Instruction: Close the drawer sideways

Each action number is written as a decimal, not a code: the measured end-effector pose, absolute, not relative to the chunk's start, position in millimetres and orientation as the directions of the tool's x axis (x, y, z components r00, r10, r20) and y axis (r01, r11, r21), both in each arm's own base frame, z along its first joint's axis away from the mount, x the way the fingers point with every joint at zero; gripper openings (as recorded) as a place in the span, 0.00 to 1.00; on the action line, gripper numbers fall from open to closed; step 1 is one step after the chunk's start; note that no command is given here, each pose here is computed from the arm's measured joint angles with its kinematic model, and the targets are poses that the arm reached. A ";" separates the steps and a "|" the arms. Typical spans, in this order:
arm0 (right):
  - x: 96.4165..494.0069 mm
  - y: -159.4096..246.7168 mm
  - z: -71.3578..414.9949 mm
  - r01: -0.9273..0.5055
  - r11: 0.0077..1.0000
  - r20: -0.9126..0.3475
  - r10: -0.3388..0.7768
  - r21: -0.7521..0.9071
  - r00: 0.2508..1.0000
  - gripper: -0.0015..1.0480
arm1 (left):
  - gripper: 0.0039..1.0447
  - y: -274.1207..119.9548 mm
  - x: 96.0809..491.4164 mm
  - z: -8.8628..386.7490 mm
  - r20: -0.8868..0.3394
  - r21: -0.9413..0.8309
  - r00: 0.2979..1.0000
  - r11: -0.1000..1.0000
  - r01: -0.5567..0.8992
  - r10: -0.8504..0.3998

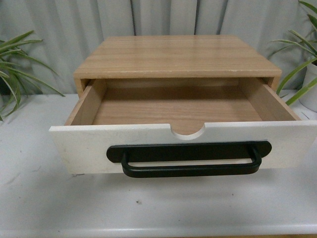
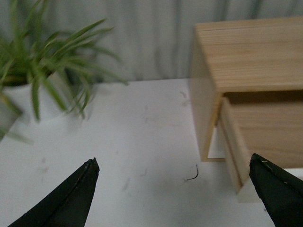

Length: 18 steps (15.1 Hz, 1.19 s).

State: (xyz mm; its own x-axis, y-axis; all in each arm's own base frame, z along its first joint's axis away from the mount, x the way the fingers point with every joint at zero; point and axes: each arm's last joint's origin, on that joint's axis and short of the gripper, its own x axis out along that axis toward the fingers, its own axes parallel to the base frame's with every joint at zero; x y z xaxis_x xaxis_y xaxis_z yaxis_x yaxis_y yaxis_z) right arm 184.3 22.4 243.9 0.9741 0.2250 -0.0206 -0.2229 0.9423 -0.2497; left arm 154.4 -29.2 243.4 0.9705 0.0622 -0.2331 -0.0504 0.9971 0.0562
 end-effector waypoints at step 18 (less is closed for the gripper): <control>261.3 61.1 193.7 -0.482 0.042 -0.447 0.311 -0.875 0.839 0.94 | 0.94 -127.6 235.6 204.8 -0.431 0.855 0.890 0.250 0.455 -0.145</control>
State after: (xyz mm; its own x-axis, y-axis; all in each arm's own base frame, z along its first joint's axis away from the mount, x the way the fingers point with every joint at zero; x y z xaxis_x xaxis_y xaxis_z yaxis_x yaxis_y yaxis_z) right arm 261.3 61.1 193.7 0.8391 0.3106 -0.4466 -0.4816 0.0425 -0.8754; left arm 235.6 -127.6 204.8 0.8903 -0.1454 -0.4315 0.4550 0.2499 0.8547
